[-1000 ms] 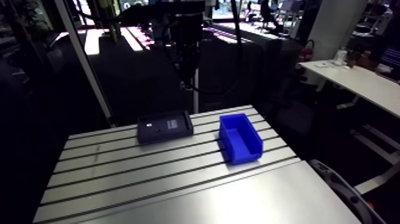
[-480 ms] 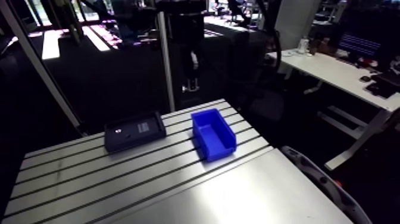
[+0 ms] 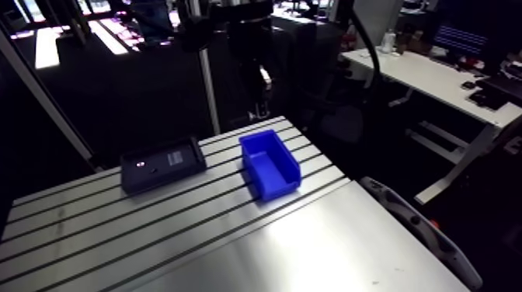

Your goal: Pick up the M10 bolt from the tray and put it into the blue bin.

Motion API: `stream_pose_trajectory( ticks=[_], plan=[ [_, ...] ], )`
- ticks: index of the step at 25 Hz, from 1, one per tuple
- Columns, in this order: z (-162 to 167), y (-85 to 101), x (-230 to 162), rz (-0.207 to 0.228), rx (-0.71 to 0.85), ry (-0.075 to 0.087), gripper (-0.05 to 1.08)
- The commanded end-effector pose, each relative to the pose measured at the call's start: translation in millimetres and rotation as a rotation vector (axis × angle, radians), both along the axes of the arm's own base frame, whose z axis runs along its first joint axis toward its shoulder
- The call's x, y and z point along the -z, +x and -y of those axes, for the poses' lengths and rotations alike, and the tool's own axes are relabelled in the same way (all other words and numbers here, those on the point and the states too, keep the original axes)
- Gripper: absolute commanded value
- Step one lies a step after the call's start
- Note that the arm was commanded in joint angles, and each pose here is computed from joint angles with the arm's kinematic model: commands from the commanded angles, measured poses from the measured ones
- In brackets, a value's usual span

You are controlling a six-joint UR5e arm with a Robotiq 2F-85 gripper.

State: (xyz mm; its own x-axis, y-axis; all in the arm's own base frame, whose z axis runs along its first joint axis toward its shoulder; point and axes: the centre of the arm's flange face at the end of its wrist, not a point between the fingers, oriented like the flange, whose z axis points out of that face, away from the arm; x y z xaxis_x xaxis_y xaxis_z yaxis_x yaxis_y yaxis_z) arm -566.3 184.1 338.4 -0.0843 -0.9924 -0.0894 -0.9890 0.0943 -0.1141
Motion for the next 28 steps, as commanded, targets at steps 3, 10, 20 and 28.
stream_pose_trajectory(
  ticks=[3,10,20,28],
  plan=[
    [-3.1,-0.3,22.1,0.006,0.007,0.001,1.02],
    [-8.8,5.6,42.5,0.033,0.033,-0.015,1.02],
    [-22.2,5.2,75.5,0.026,0.059,-0.026,1.01],
    [-31.4,8.1,100.0,0.059,0.084,-0.052,1.01]
  ],
)
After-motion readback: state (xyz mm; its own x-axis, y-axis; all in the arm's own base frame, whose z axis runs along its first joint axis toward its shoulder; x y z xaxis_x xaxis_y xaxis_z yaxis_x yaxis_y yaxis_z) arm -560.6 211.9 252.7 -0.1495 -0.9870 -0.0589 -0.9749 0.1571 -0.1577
